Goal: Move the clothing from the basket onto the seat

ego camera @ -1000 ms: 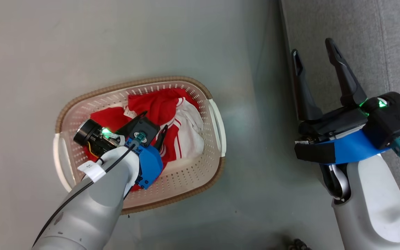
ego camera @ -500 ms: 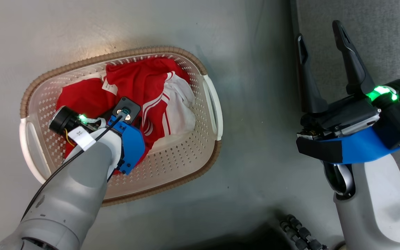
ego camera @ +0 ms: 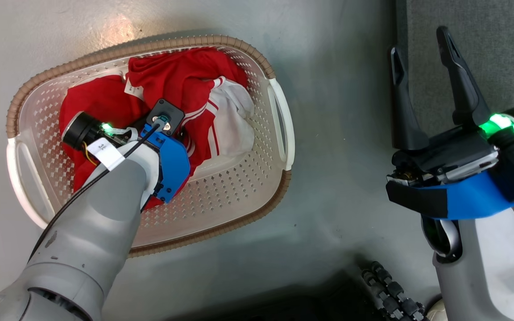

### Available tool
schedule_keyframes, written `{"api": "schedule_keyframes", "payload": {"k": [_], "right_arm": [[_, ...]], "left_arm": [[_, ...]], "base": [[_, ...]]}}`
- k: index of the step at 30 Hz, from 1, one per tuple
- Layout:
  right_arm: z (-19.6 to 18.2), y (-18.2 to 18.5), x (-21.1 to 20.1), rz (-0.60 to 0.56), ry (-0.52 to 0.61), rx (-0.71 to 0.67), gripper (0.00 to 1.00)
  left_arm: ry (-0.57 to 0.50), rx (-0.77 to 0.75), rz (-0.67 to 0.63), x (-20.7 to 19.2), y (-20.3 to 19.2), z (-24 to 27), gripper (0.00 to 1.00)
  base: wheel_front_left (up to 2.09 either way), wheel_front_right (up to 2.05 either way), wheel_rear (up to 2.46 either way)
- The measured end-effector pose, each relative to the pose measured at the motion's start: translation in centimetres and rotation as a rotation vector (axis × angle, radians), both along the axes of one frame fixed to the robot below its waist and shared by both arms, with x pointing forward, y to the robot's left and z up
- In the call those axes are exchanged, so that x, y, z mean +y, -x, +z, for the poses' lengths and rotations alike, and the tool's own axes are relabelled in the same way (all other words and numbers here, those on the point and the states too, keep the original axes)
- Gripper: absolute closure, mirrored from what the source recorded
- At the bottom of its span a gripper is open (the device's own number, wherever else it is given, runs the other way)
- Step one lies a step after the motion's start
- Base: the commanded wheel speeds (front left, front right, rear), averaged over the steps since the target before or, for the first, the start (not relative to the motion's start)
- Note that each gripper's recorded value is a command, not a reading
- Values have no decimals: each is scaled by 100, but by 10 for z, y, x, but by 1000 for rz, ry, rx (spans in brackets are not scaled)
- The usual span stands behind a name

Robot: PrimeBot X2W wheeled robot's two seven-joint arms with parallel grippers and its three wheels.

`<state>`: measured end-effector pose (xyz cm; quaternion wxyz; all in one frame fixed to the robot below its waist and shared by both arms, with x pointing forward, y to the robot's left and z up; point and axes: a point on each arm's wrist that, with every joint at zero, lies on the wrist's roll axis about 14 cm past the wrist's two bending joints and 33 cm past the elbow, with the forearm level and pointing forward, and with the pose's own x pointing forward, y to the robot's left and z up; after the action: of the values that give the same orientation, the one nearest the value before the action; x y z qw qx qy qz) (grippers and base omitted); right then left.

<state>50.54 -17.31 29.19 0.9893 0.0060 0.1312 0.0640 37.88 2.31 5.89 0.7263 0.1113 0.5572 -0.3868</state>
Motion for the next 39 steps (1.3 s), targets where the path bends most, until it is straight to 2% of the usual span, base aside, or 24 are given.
{"api": "schedule_keyframes", "payload": {"k": [1,2,10,18,26,39], "right_arm": [[0,1,0,0,-1,1,0],[0,1,1,1,0,1,0],[4,-2,7,12,-14,-17,0],[36,-10,12,28,-28,-78,0],[86,-4,16,42,-37,-151,0],[161,37,26,53,-71,-248,0]], "left_arm": [[0,2,3,0,0,0,53],[-1,-2,-4,0,0,0,100],[37,-61,14,-2,-13,11,100],[117,-184,111,-3,-39,52,100],[197,-304,188,-6,-49,118,100],[357,-652,258,8,-71,266,100]], "base": [[0,0,0],[0,0,0],[0,0,0],[0,0,0],[0,0,0],[0,0,0]]}}
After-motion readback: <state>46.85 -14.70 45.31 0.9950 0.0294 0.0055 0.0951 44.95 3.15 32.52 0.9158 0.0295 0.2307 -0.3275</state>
